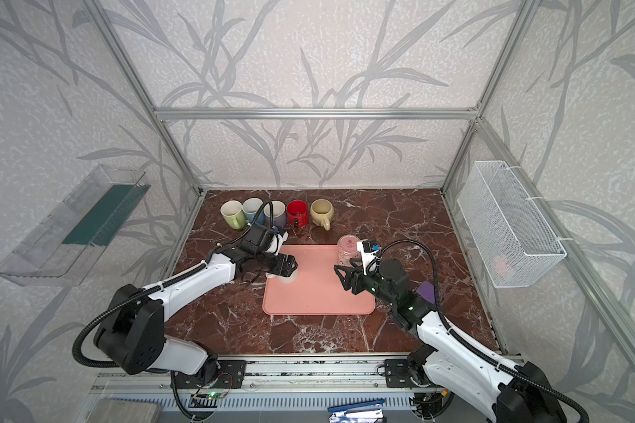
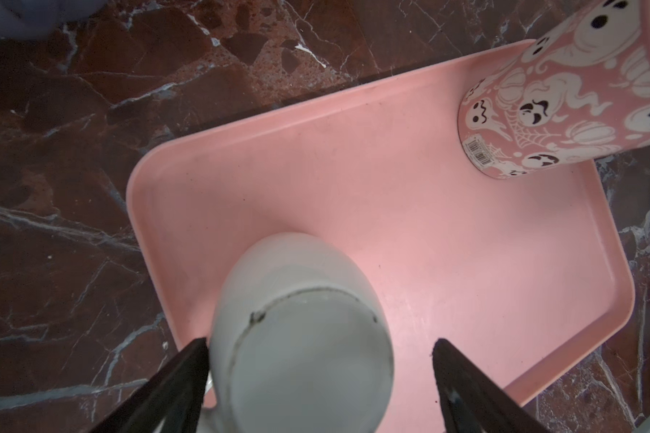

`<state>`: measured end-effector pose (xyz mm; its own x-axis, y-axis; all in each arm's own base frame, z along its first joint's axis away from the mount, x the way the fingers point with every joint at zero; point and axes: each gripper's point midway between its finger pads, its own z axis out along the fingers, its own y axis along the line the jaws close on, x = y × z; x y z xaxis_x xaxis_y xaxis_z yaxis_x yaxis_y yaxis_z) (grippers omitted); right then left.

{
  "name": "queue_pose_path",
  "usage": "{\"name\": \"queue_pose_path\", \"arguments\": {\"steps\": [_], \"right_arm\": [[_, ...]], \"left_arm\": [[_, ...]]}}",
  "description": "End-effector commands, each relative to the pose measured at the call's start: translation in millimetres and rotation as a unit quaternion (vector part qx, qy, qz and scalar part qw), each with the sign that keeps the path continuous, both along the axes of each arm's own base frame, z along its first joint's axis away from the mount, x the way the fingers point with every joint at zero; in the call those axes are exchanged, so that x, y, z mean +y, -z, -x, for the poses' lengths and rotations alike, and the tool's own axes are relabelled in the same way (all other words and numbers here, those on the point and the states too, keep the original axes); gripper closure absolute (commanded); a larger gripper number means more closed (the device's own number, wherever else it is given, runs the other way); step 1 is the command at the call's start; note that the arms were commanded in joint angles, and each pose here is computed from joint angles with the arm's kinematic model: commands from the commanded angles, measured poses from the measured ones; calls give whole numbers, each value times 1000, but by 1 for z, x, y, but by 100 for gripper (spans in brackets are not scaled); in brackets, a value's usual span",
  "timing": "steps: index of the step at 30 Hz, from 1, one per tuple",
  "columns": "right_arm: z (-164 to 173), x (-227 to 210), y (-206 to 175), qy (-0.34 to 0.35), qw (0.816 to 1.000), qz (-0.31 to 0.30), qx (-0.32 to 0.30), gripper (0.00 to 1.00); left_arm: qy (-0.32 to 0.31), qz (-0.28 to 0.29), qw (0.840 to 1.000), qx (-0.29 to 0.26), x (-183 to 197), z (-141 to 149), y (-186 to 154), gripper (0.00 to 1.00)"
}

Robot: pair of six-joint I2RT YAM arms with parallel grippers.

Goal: Turn the mug right side up
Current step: Rotate the mug on the tray.

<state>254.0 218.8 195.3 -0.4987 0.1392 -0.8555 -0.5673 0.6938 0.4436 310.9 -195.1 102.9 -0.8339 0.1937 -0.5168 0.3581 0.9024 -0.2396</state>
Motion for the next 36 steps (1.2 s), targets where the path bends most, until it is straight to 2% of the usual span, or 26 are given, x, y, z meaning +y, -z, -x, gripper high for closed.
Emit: {"name": "queue_pose_path", "arguments": {"steps": [1,10,17,23,31,36], "right_arm": [[1,3,-5,-7,1000,-10,-7,30],[2,3,-6,-8,1000,-11,-7,30],[1,3,-4,-8,1000,-8,-5,30],[0,4,-2,-9,1000,-7,-2,30],[0,4,-1,-7,1000,-7,1,31],[0,4,0,-6,1000,-6,1,30]], "left_arm": [[-13,4,1000,-10,2,8,-6,9],[-9,2,1000,-3,1,35,3,12],[-12,-14,1000,5,5,49,13,20],[-41,-54,998,10,21,46,19,37],[-51,-96,993,45,26,44,30,45],[-48,-98,993,48,22,40,30,50]]}}
